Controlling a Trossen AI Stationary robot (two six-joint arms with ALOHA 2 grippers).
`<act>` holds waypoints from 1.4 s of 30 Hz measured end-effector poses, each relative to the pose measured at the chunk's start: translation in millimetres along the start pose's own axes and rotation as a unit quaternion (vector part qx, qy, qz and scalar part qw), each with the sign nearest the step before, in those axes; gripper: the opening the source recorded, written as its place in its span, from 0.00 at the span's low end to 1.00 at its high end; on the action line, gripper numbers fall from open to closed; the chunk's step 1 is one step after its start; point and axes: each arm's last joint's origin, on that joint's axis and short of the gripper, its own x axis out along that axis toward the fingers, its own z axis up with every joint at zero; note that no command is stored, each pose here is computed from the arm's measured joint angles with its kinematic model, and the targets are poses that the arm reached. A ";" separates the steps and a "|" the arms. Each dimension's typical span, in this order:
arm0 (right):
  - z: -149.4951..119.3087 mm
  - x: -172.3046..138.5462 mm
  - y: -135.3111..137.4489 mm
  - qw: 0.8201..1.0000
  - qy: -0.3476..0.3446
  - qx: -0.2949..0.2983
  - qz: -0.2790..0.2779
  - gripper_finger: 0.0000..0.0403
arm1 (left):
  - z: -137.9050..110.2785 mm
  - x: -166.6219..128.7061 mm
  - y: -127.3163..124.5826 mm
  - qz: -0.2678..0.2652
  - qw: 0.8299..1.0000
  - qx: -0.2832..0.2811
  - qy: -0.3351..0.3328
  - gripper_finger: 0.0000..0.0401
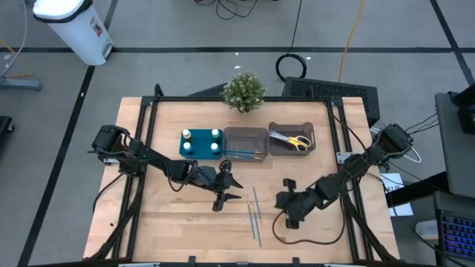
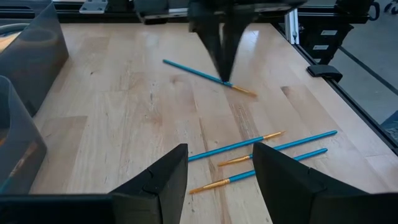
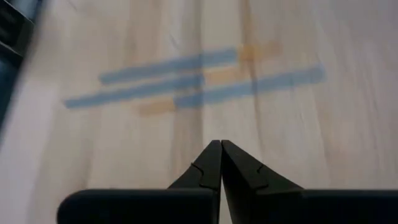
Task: Pick & Place Paint Supplies
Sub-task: Put the paint brush into the left black bin
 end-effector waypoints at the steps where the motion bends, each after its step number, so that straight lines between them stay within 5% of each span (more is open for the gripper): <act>1: 3.7 0.5 0.5 1.000 -0.017 -0.012 0.008 0.00 | 0.0 0.0 0.0 0.000 1.000 0.000 0.000 0.47; 6: 17.5 0.6 7.2 0.989 -0.114 -0.065 0.073 0.06 | 0.0 0.0 0.0 0.000 1.000 0.000 0.000 0.46; 13: 21.0 -11.7 32.1 0.943 -0.188 -0.177 0.210 0.33 | 0.0 0.0 0.0 0.000 1.000 0.001 0.000 0.46; 21: -11.6 -3.9 35.9 0.966 -0.102 -0.219 0.097 0.44 | 0.0 0.0 0.0 0.000 1.000 0.001 0.000 0.46; 42: -47.1 29.4 32.3 0.970 0.032 -0.228 0.074 0.29 | -0.1 0.0 0.0 0.000 1.000 0.000 0.001 0.46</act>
